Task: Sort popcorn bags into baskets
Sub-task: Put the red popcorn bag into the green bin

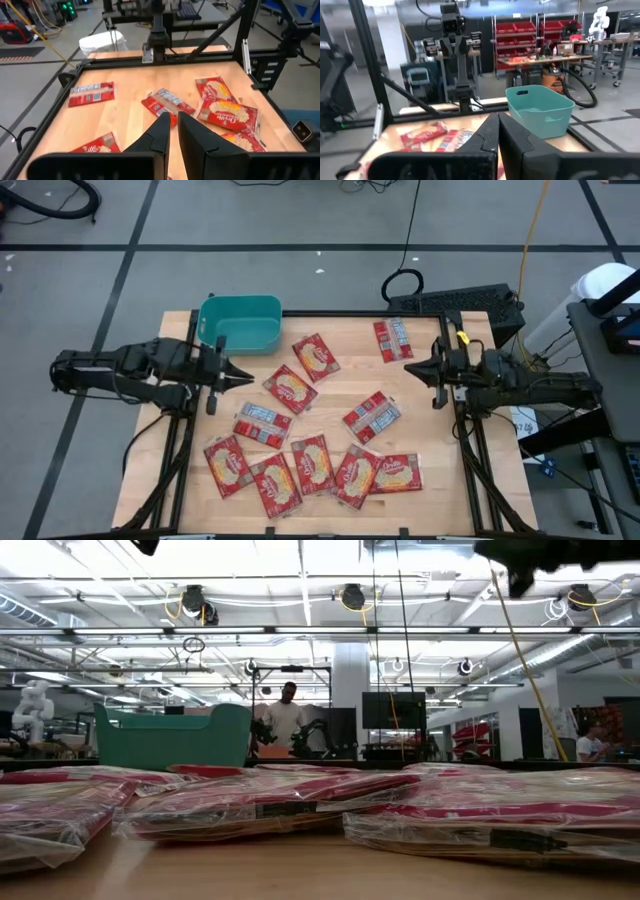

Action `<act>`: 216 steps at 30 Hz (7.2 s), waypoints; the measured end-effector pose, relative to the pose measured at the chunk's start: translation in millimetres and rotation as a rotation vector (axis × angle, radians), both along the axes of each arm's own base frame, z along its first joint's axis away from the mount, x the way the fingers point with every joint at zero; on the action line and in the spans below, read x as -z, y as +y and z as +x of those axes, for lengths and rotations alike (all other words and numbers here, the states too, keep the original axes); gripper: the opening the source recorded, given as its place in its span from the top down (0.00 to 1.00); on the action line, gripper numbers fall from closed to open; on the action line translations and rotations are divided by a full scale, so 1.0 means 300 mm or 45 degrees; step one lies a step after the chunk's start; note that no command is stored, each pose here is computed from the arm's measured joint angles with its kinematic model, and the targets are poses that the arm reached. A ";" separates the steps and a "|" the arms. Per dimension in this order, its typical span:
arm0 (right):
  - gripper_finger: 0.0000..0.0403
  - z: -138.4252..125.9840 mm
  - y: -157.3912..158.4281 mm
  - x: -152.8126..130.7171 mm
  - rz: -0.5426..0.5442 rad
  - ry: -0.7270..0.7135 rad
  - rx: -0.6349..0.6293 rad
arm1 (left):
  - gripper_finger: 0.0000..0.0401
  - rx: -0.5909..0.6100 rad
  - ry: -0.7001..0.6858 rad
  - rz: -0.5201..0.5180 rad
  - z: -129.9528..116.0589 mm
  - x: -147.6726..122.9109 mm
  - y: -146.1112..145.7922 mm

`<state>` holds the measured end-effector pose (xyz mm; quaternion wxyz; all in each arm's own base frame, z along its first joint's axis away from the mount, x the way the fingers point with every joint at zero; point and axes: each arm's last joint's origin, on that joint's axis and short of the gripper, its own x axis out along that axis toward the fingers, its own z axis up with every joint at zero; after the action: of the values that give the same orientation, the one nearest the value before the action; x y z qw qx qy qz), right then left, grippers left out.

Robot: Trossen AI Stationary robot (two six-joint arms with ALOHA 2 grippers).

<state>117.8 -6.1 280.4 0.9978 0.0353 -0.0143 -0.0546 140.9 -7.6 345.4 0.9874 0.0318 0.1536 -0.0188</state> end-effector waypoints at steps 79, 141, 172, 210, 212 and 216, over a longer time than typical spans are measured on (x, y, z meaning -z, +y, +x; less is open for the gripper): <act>1.00 0.476 0.007 0.279 0.028 0.569 -0.118 | 0.97 -0.702 1.332 -0.275 0.145 0.694 -0.255; 0.47 0.782 0.158 0.542 0.002 0.309 0.131 | 1.00 -0.476 0.091 -0.316 0.285 0.340 -0.111; 0.95 0.629 -0.032 0.332 -0.120 0.797 -0.100 | 0.40 -0.643 0.042 -0.132 0.284 0.334 -0.084; 0.96 0.549 -0.111 0.319 -0.026 0.998 -0.154 | 0.53 -0.335 0.143 -0.003 0.531 0.576 0.040; 0.96 0.549 -0.112 0.320 -0.025 0.998 -0.153 | 0.60 -0.306 0.143 -0.015 0.532 0.576 0.042; 0.96 0.549 -0.112 0.319 -0.024 0.997 -0.156 | 0.75 -0.250 0.139 -0.031 0.532 0.572 0.046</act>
<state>282.4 -39.7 184.6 0.9295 0.0036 0.3689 -0.0040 300.5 6.4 173.8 0.9750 0.0034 0.2093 0.0744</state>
